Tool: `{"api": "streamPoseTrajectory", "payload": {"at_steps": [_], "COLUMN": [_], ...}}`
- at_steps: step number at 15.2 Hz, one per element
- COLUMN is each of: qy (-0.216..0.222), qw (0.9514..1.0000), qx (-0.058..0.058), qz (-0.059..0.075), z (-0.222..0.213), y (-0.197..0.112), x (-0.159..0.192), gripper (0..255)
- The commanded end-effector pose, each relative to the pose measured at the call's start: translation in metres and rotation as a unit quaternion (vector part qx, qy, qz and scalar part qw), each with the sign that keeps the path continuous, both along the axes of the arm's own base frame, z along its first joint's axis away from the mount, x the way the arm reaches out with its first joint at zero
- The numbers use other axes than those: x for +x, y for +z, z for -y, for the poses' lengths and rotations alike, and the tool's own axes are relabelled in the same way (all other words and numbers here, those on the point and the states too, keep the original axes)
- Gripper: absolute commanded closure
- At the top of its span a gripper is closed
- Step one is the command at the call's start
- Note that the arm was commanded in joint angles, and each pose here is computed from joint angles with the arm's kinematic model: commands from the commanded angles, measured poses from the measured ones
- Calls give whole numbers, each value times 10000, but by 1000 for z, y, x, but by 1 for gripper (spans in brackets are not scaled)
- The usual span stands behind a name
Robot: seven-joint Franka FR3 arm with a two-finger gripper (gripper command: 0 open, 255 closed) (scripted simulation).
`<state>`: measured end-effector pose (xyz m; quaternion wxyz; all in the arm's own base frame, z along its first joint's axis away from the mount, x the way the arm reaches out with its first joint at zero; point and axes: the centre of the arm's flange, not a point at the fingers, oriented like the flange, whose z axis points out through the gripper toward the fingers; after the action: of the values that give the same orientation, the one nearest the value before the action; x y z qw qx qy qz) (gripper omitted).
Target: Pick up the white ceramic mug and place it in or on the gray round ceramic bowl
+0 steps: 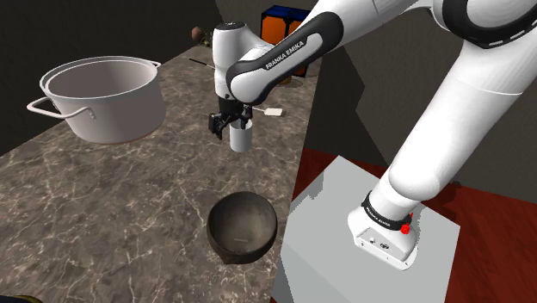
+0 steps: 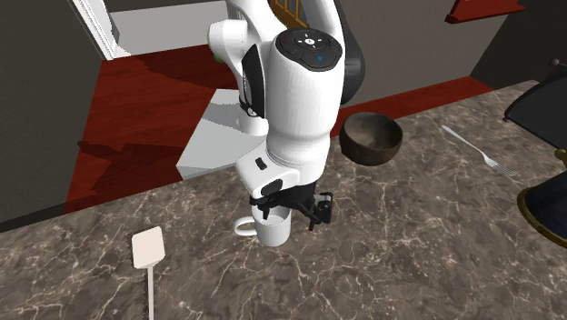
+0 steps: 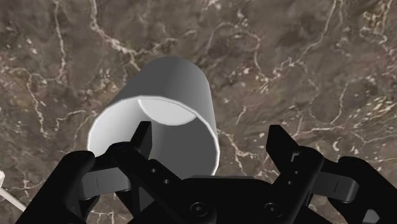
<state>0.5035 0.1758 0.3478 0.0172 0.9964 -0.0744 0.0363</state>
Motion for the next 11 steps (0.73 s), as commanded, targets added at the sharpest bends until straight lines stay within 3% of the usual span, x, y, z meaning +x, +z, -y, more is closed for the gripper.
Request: {"api": "streamPoseTrajectory", "payload": {"at_steps": [1,11], "qy": [0,0], "qw": [10000,10000], "qx": [0,0], "qz": [0,0], "z": [0,0], "y": [0,5], "x": [0,0], "gripper": [255,255]}}
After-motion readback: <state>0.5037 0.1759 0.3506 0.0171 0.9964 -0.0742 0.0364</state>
